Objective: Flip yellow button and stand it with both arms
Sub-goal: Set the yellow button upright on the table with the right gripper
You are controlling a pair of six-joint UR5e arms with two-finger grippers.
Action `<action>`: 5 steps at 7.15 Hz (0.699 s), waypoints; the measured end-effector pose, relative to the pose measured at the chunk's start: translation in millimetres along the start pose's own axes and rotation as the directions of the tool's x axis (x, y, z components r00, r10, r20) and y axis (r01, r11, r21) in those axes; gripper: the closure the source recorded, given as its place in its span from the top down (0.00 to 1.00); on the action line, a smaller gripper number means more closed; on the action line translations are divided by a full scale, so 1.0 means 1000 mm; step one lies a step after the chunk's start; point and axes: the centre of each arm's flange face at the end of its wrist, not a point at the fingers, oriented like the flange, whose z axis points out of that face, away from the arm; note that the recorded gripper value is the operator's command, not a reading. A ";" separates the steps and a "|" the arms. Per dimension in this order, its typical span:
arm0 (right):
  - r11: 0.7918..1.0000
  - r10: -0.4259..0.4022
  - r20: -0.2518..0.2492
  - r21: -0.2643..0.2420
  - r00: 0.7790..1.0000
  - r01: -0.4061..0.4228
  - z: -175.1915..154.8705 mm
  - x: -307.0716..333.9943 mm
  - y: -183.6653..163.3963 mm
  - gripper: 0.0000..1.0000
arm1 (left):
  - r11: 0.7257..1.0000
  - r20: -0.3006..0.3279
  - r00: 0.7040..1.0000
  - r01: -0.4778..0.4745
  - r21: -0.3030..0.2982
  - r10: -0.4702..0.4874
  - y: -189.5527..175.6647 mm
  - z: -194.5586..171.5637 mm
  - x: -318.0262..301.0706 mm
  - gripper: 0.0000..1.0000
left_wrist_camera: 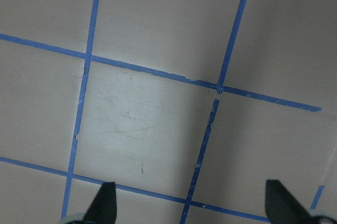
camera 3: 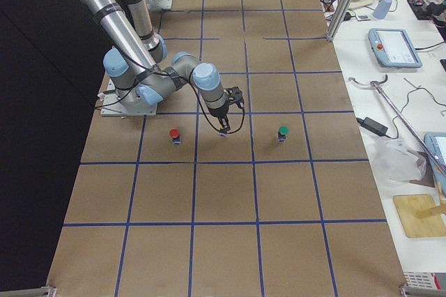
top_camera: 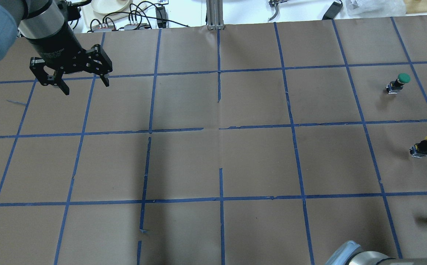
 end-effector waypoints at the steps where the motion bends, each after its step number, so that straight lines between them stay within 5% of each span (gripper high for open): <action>1: 1.000 -0.006 -0.004 0.010 1.000 0.006 0.001 0.002 0.000 0.24 | 1.000 -0.001 1.000 0.003 -0.002 -0.003 0.000 0.001 0.001 1.00; 2: 1.000 -0.008 -0.009 0.016 1.000 0.008 0.003 0.004 0.000 0.30 | 1.000 -0.001 1.000 0.007 -0.005 -0.007 0.000 0.002 0.002 1.00; 3: 1.000 -0.007 -0.009 0.016 1.000 0.007 0.009 0.006 0.000 0.57 | 1.000 -0.002 1.000 0.007 -0.001 -0.007 0.000 0.001 0.001 1.00; 4: 1.000 -0.004 -0.011 0.016 1.000 0.004 0.013 0.008 0.000 0.99 | 1.000 -0.004 1.000 0.008 0.006 -0.008 0.001 -0.002 0.001 1.00; 5: 1.000 0.000 -0.011 0.013 1.000 0.000 0.016 0.009 0.001 1.00 | 1.000 -0.002 1.000 0.006 0.005 -0.006 0.001 -0.002 0.000 1.00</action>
